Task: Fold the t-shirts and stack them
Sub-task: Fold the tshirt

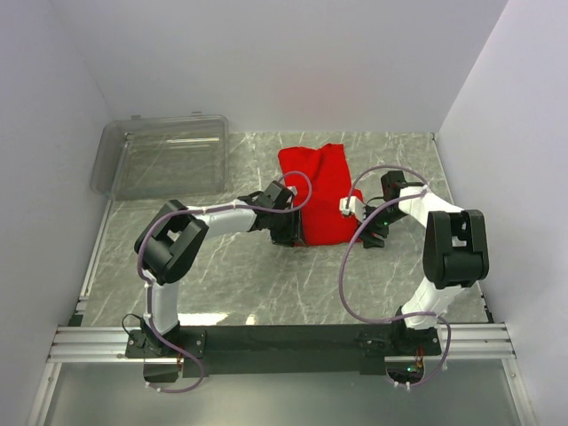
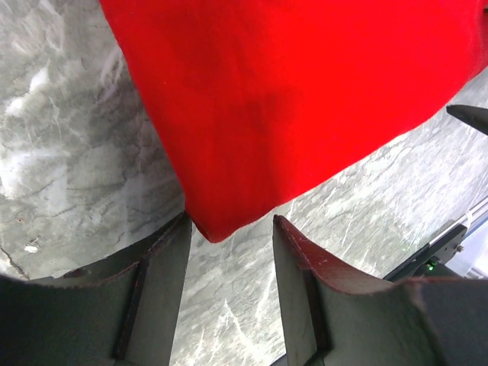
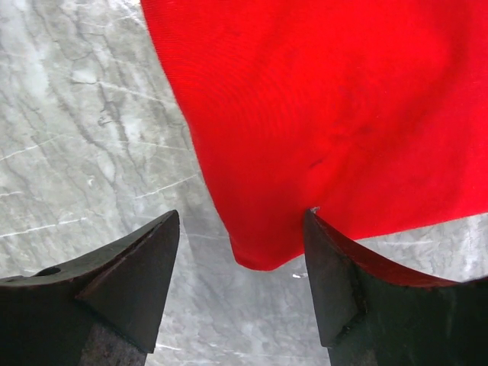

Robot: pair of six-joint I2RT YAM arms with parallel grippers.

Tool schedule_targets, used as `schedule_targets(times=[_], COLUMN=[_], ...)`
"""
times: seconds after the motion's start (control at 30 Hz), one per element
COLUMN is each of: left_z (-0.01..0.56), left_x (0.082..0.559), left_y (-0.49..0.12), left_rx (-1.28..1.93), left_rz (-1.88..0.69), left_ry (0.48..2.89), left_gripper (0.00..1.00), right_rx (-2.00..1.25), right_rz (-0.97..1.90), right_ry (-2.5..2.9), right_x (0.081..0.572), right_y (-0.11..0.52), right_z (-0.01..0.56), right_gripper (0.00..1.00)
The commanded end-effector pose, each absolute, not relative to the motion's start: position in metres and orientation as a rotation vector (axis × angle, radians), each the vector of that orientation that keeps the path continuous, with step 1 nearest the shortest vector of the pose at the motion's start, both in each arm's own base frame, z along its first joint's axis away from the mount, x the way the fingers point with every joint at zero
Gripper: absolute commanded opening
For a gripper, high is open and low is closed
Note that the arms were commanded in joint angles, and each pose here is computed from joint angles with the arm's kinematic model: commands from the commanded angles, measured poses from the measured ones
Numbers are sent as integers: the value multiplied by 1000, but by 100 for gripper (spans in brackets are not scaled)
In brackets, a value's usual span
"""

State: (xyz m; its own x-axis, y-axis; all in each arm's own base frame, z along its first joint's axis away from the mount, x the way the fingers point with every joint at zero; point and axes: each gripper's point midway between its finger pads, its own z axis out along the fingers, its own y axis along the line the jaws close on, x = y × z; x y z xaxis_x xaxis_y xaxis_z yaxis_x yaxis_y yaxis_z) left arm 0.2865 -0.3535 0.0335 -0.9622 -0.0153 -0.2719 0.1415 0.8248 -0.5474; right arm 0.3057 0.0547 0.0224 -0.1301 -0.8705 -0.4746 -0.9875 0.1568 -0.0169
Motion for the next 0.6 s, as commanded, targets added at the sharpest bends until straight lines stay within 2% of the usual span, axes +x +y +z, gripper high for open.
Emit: schedule_targets(times=[0.0, 0.13, 0.27, 0.33, 0.47, 0.53, 0.57], left_z=[48, 43, 37, 33, 27, 24, 25], left_x=[292, 293, 292, 292, 291, 291, 290], left_y=[-355, -354, -351, -351, -351, -351, -353], left_rx=[99, 75, 59, 59, 60, 64, 70], left_rz=[-843, -830, -804, -796, -794, -795, -803], left_ry=[2697, 2706, 2726, 2736, 2747, 2753, 2748], left_gripper=[53, 53, 53, 47, 27, 22, 16], right_rx=[-1767, -1771, -1763, -1754, -1737, -1736, -1735], right_rz=[421, 406, 391, 393, 393, 397, 400], right_ry=[2085, 2101, 2118, 2127, 2130, 2125, 2129], right_x=[309, 308, 309, 308, 307, 305, 303], right_y=[57, 56, 54, 54, 54, 55, 55], right_z=[15, 12, 9, 10, 12, 13, 13], right_gripper=[71, 64, 51, 44, 38, 35, 32])
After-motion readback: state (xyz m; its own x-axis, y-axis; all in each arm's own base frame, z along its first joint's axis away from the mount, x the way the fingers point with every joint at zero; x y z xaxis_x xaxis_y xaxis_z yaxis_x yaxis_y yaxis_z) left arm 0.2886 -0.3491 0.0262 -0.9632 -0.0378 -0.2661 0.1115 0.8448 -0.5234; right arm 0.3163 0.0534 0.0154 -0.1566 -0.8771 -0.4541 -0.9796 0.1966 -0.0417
